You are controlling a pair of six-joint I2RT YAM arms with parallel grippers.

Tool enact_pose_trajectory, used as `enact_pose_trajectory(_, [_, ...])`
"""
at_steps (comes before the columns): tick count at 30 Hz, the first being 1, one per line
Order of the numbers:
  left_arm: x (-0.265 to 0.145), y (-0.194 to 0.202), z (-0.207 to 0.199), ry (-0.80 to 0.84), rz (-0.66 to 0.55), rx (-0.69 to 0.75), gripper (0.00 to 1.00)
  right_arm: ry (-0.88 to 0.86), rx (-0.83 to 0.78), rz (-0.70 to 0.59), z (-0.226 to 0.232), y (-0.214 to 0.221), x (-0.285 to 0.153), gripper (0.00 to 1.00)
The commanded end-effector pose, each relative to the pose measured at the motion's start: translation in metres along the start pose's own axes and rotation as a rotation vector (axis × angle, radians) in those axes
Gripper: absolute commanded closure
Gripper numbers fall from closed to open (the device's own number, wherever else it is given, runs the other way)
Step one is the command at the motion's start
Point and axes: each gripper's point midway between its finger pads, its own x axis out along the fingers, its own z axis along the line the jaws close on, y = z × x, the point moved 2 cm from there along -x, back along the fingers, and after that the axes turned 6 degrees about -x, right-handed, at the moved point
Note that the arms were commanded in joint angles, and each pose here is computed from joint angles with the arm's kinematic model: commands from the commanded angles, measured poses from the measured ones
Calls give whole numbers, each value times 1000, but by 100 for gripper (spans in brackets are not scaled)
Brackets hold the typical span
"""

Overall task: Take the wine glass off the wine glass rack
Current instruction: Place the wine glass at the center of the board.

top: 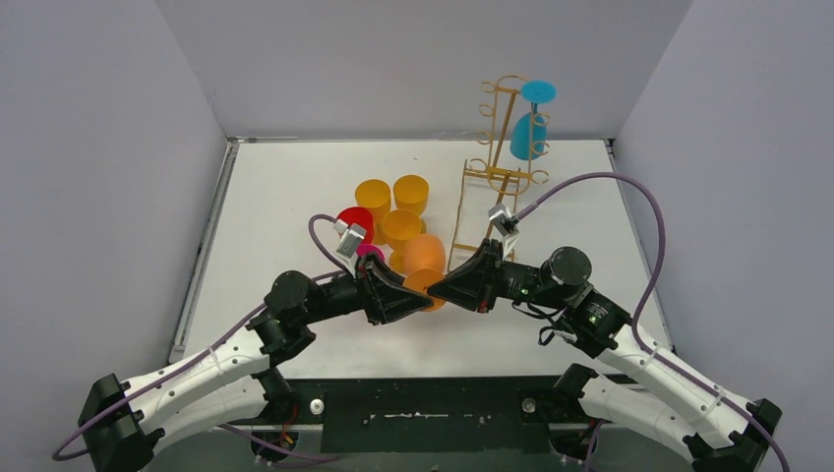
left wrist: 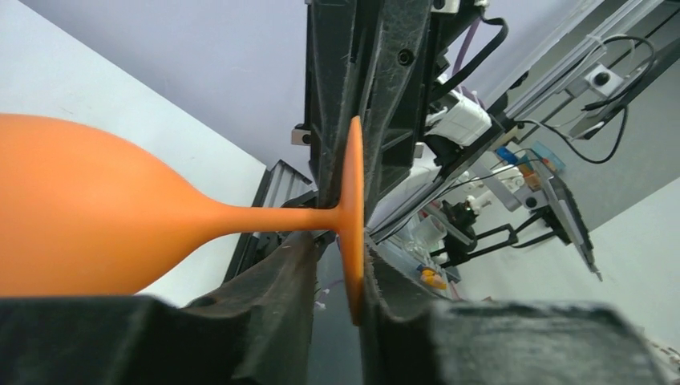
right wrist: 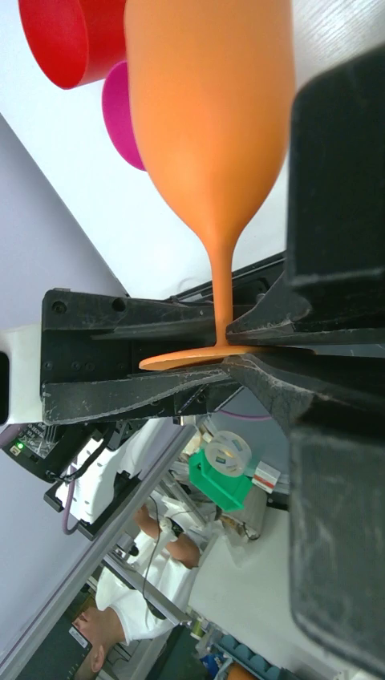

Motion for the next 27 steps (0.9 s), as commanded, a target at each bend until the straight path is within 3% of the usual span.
enact_pose_trajectory(1, [0, -13, -18, 67, -57, 31, 84, -91, -64, -57, 19, -13, 0, 100])
enact_pose_trajectory(3, [0, -11, -17, 63, -47, 41, 100, -90, -65, -63, 19, -13, 0, 100])
enact_pose_trajectory(6, [-1, -10, -17, 58, -33, 55, 100, -70, -73, -85, 20, -19, -3, 84])
enact_pose_trajectory(9, [-3, -8, -19, 69, -24, 76, 100, -19, -92, -116, 18, -28, -7, 56])
enact_pose_trajectory(16, [-13, 3, -25, 119, 41, 188, 100, 121, -167, -249, 21, -64, -30, 28])
enact_pose_trajectory(21, [-27, 8, -32, 182, 22, 311, 100, 264, -128, -272, 6, -73, -38, 24])
enact_pose_trajectory(27, [-57, 33, -54, 421, 54, 572, 100, 346, -69, -264, -4, -76, -39, 20])
